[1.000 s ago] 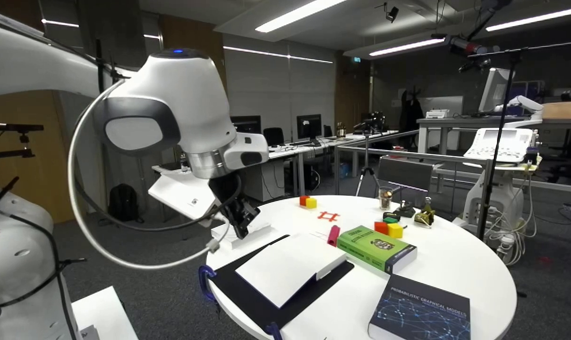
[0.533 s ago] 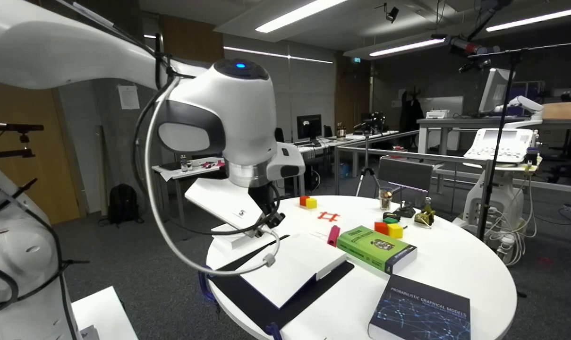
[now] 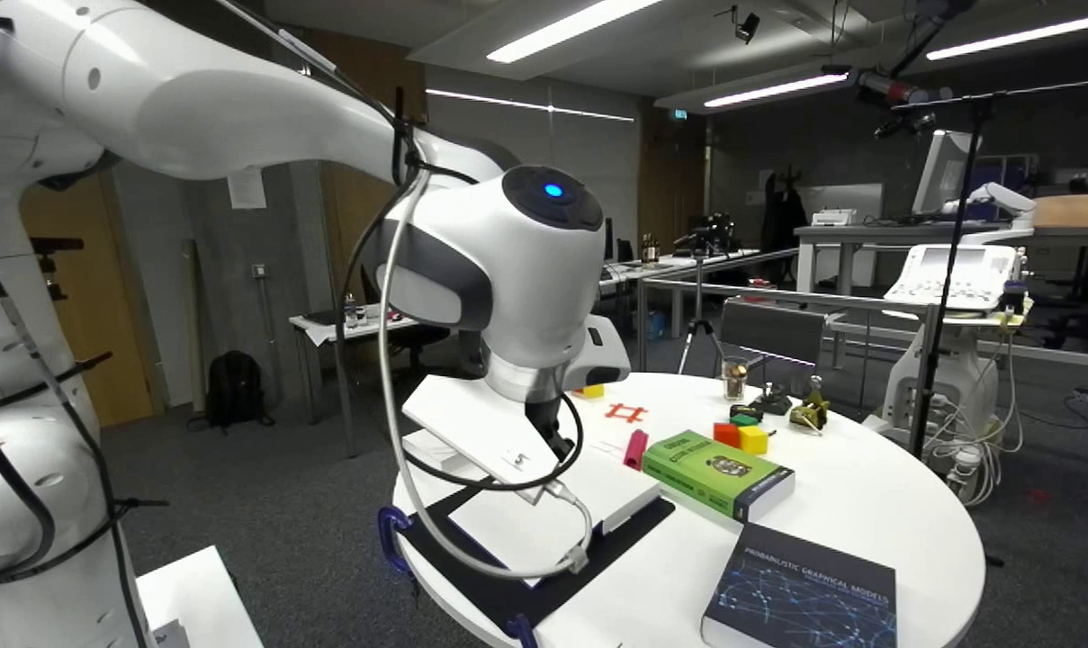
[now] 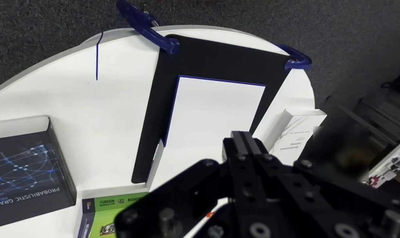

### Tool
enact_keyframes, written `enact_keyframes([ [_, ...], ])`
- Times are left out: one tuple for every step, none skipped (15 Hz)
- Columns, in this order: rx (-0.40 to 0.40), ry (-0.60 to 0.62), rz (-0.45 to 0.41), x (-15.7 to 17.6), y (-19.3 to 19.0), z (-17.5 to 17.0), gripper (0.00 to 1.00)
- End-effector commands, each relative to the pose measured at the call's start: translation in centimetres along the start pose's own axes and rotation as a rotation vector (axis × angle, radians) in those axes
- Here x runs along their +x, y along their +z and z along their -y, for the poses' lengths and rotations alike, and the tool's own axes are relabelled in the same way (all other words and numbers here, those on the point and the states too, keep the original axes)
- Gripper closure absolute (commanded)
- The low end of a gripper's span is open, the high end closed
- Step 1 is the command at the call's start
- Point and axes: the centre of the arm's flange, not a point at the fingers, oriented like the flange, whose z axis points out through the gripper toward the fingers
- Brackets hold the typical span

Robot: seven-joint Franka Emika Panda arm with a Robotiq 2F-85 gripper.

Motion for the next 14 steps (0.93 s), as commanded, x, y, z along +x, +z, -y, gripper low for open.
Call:
enact_keyframes([
  [0.051,0.000,0.007,1.0,-0.2,-4.8,1.00],
  [0.064,0.009,0.008,1.0,0.1,-5.5,1.00],
  [0.078,0.015,0.006,1.1,0.4,-6.3,1.00],
  [0.092,0.025,0.009,1.2,0.7,-7.1,1.00],
  [0.105,0.035,0.012,1.3,1.0,-7.7,1.00],
  [0.113,0.044,0.014,1.5,1.4,-8.4,1.00],
  [0.125,0.050,0.020,1.8,1.6,-9.1,1.00],
  [0.131,0.053,0.024,2.1,1.9,-9.7,1.00],
  [0.140,0.055,0.029,2.4,2.2,-10.3,1.00],
  [0.150,0.055,0.033,3.0,2.4,-10.8,1.00],
  [0.156,0.053,0.037,3.5,2.6,-11.3,1.00],
  [0.163,0.049,0.040,4.2,2.9,-11.7,1.00],
  [0.167,0.047,0.041,4.9,3.2,-12.0,1.00],
  [0.172,0.044,0.042,5.7,3.4,-12.2,1.00],
])
